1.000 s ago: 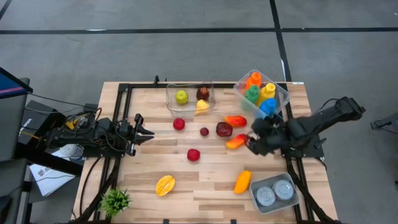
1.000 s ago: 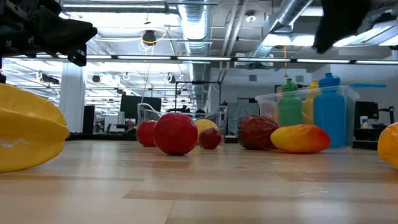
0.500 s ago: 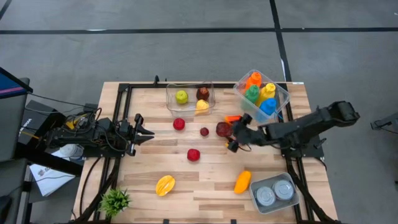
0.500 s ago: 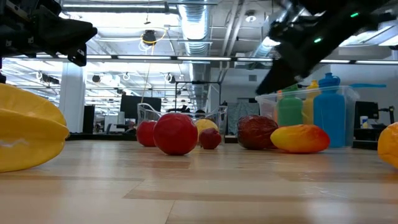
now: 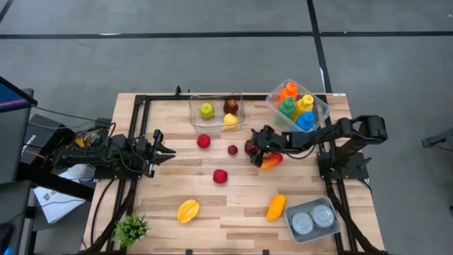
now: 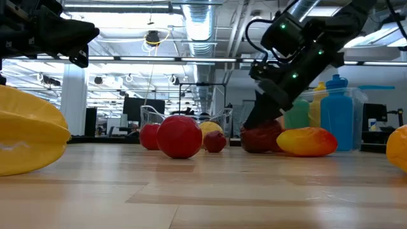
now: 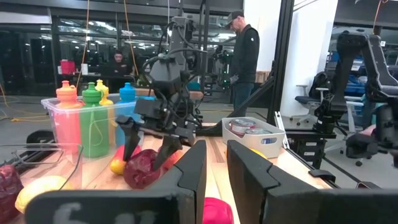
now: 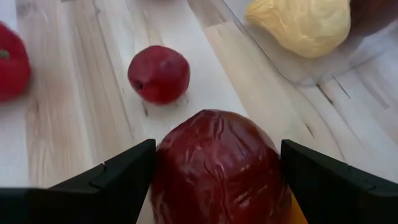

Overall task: Pick & Place Food Item
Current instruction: Put the red apple into the transparent bin

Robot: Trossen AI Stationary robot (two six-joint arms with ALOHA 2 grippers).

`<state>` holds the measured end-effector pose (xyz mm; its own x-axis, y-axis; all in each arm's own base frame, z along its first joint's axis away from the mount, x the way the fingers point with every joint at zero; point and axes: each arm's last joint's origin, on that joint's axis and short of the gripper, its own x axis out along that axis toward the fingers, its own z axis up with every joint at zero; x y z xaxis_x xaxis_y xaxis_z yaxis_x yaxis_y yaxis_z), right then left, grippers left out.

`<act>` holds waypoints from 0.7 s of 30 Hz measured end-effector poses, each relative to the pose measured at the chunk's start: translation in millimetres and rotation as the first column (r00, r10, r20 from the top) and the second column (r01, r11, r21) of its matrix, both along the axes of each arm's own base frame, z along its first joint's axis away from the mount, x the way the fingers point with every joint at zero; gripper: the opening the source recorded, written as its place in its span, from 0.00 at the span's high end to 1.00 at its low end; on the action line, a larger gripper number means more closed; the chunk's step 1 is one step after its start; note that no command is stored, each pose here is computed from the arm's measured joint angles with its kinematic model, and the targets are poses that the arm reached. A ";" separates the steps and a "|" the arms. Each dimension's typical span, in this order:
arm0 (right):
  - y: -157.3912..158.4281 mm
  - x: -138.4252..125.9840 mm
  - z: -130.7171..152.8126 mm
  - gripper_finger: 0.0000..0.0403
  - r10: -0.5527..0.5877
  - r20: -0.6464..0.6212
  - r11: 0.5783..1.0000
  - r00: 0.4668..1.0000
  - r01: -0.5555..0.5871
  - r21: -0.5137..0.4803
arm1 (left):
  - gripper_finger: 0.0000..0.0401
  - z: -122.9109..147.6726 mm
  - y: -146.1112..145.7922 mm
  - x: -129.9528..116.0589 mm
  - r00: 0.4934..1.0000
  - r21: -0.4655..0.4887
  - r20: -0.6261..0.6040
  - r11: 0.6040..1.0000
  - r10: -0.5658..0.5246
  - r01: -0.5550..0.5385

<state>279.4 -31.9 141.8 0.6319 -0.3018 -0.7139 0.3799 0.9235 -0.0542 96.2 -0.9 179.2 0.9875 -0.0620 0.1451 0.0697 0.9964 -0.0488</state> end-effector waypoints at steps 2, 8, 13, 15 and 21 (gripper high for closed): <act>0.0 1.0 -5.4 0.18 -0.001 -0.018 1.000 1.000 0.001 0.000 | 0.87 0.0 0.0 0.0 1.000 0.000 0.000 1.000 0.000 0.000; 6.1 1.0 -3.1 0.25 0.007 -0.012 1.000 1.000 -0.008 -0.019 | 0.87 0.0 0.0 0.0 1.000 0.000 0.000 1.000 0.000 0.000; 11.2 -1.9 2.6 0.35 0.026 -0.004 1.000 1.000 -0.026 -0.016 | 0.87 0.0 0.0 0.0 1.000 0.000 0.000 1.000 0.000 0.000; 13.7 -3.6 5.5 0.38 0.035 0.002 0.999 0.999 -0.035 -0.008 | 0.87 0.0 0.0 0.0 1.000 0.000 0.000 1.000 0.000 0.000; 21.5 -3.8 29.0 0.40 0.058 0.139 0.998 0.989 -0.057 -0.012 | 0.87 0.0 0.0 0.0 1.000 0.000 0.000 1.000 0.000 0.000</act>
<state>275.6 -10.4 170.8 0.7417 -0.2674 -0.6151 0.3305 0.9437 -0.0117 96.2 -0.9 179.2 0.9874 -0.0622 0.1454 0.0699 0.9964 -0.0484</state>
